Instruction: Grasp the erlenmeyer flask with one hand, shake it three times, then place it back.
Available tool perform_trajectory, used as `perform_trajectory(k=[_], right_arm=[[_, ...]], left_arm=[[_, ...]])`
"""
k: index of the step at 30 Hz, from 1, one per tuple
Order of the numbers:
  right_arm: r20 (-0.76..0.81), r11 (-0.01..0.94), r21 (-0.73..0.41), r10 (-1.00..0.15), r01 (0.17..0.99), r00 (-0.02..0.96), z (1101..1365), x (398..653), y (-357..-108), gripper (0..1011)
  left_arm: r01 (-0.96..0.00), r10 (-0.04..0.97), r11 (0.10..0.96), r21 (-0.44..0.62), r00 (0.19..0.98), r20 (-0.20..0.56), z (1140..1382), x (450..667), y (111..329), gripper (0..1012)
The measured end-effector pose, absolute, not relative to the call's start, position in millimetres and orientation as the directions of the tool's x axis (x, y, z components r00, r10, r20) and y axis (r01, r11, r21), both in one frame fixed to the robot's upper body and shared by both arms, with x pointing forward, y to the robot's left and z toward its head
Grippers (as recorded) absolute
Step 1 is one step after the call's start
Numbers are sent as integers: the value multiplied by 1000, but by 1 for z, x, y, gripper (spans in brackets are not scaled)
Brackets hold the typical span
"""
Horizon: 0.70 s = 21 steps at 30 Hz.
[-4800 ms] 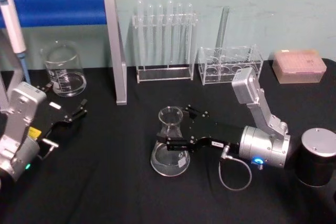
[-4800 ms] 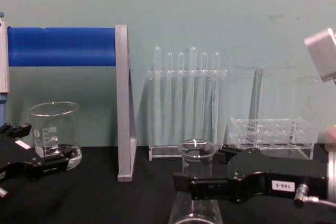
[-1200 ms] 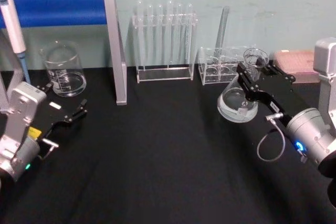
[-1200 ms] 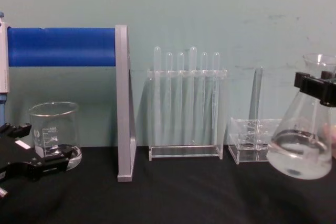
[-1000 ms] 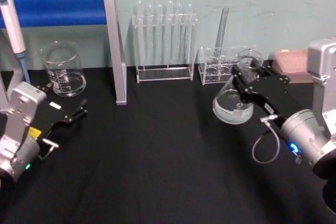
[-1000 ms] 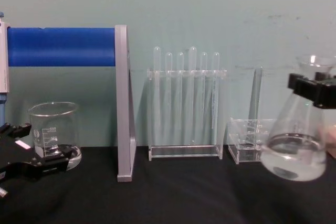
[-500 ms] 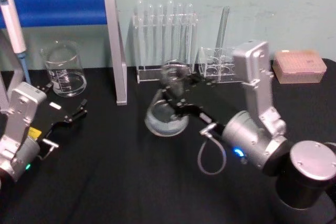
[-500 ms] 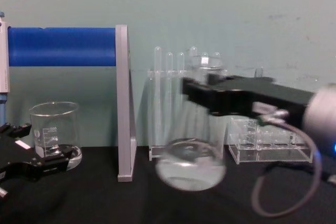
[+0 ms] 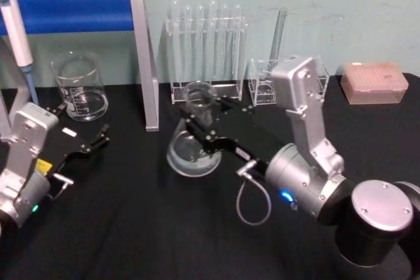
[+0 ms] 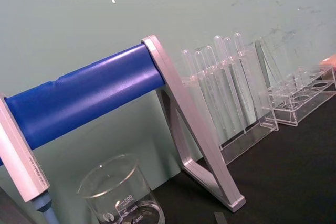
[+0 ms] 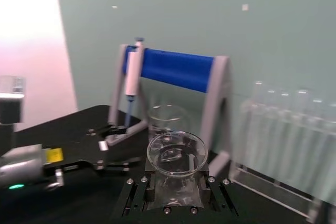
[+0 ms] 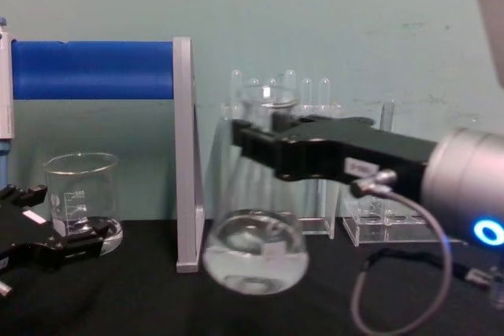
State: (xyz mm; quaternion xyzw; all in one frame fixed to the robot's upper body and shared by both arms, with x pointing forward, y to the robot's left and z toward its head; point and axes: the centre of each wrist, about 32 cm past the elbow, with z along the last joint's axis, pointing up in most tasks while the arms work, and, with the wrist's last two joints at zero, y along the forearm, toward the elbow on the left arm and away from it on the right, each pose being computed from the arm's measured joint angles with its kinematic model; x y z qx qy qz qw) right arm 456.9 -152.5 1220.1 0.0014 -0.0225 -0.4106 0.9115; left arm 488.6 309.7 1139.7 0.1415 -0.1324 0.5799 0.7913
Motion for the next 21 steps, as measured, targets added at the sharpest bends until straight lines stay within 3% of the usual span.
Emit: perform_trajectory(k=[8,17,21], right_arm=[[39,532,28,-847,846,531,1221,447,-177,449],[33,286,31,-958,958,285,1220,424,-218,449],[31,219,31,-975,975,218,1220,417,-229,449]], left_arm=[[-955,880,287,70,292,374,1140,489,310,1001],[-955,880,287,70,292,374,1140,489,310,1001],[-955,880,287,70,292,374,1140,489,310,1001]])
